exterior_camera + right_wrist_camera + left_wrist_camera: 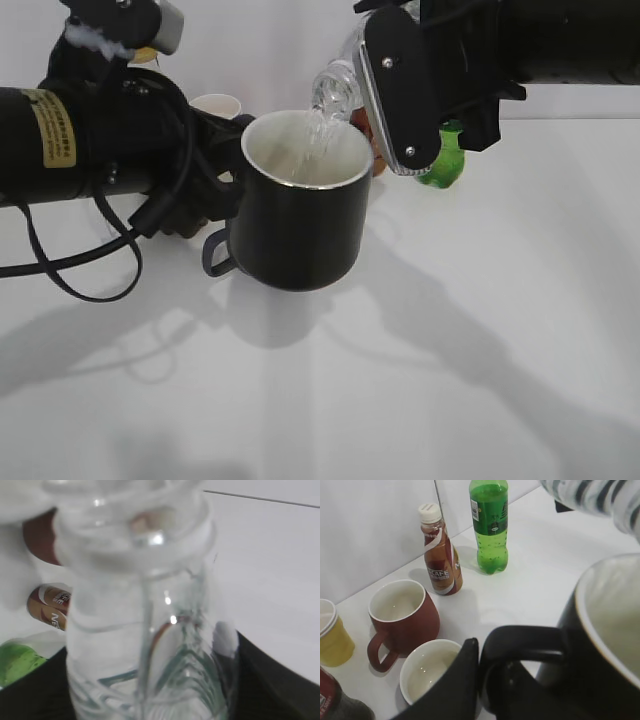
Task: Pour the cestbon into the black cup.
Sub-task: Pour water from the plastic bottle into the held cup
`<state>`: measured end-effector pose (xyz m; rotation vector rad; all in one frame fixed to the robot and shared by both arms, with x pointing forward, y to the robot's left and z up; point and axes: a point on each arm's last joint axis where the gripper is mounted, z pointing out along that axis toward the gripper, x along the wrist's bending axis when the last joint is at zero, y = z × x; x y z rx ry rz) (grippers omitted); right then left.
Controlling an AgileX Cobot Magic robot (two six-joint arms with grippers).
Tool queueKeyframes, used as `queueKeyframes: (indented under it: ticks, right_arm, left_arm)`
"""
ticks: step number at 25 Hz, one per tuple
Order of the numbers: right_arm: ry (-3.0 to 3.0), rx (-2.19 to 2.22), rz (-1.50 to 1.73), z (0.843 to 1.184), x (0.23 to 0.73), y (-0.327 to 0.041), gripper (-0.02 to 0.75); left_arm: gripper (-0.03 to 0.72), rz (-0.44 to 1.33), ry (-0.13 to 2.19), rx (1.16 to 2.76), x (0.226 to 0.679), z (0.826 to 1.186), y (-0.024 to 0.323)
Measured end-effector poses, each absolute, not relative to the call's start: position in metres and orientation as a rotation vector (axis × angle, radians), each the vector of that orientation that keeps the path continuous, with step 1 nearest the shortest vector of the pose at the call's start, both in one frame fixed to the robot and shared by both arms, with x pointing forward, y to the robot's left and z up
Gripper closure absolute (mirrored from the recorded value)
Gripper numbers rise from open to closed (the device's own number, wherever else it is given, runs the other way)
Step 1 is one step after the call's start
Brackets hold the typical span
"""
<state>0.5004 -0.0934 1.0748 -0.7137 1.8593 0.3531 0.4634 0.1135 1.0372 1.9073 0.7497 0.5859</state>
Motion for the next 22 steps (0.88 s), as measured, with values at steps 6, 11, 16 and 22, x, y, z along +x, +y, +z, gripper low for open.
queueKeyframes:
  ticks: [6, 11, 16, 22]
  right_arm:
    - [1.866, -0.699, 0.364, 1.0749, 0.5004, -0.0933, 0.232]
    - [1.951, -0.548, 0.452, 1.0733, 0.5003, -0.0944, 0.232]
    - [2.036, -0.391, 0.537, 1.0708, 0.4995, -0.0955, 0.232]
    - [2.122, -0.078, 0.759, 1.074, 0.4958, -0.0949, 0.232]
  left_arm:
    - [0.636, 0.586, 0.749, 1.908, 0.4634, 1.0372, 0.1135]
    - [0.636, 0.588, 0.745, 1.91, 0.4633, 1.0372, 0.1135]
    - [0.636, 0.606, 0.714, 1.923, 0.4629, 1.038, 0.1138]
    - [0.636, 0.612, 0.695, 1.918, 0.4627, 1.0392, 0.1132]
